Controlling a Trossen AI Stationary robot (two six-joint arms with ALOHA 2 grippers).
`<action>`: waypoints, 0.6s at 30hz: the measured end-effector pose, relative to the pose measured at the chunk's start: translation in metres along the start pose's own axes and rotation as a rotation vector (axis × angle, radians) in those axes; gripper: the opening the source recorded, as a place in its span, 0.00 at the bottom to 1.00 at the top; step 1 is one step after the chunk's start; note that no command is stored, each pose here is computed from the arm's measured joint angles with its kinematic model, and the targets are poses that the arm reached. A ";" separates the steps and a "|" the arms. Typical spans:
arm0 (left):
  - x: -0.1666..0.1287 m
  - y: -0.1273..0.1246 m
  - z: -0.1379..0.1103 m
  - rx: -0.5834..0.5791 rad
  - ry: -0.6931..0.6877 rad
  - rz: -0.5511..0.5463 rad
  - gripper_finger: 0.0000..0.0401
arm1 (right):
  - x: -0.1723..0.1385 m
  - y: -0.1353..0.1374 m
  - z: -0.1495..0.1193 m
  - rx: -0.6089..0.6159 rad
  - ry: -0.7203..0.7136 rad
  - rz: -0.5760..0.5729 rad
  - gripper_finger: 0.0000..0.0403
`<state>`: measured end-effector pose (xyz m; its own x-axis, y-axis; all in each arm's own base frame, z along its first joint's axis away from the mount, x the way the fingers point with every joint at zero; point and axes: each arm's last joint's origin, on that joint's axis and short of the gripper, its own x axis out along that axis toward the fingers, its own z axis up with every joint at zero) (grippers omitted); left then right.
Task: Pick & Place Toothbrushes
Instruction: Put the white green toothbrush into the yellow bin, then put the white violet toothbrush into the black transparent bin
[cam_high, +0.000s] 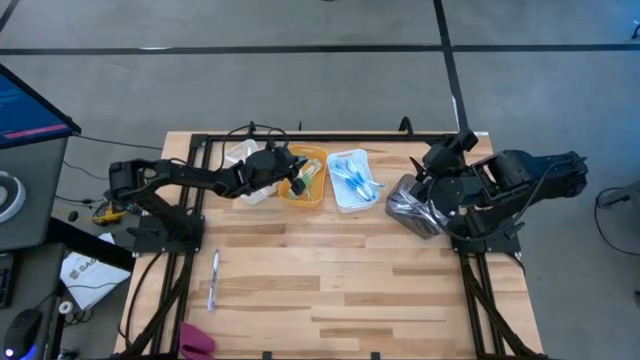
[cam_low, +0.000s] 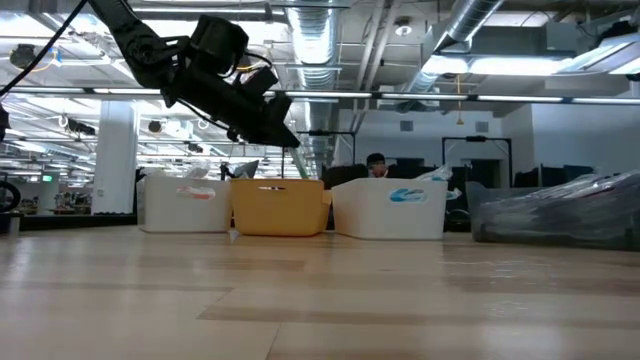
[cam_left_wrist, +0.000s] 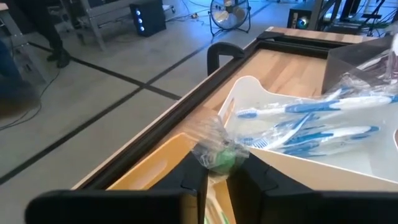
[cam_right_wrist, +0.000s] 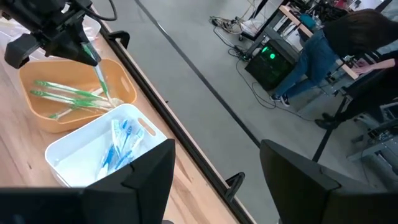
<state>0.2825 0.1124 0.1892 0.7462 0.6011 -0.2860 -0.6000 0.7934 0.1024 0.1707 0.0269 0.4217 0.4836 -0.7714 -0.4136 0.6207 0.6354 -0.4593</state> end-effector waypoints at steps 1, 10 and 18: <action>0.000 0.000 0.000 0.000 0.002 0.000 0.12 | 0.000 0.000 0.000 -0.002 0.001 -0.001 0.57; -0.001 -0.003 -0.008 0.032 0.084 -0.012 0.19 | 0.000 0.000 -0.001 -0.010 0.006 0.005 0.57; -0.002 -0.004 -0.011 -0.026 0.106 -0.012 0.30 | 0.000 0.000 -0.001 -0.028 0.011 0.003 0.57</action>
<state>0.2806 0.1068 0.1791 0.7197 0.5768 -0.3865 -0.5992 0.7972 0.0740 0.1696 0.0268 0.4208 0.4786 -0.7694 -0.4231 0.6021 0.6383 -0.4796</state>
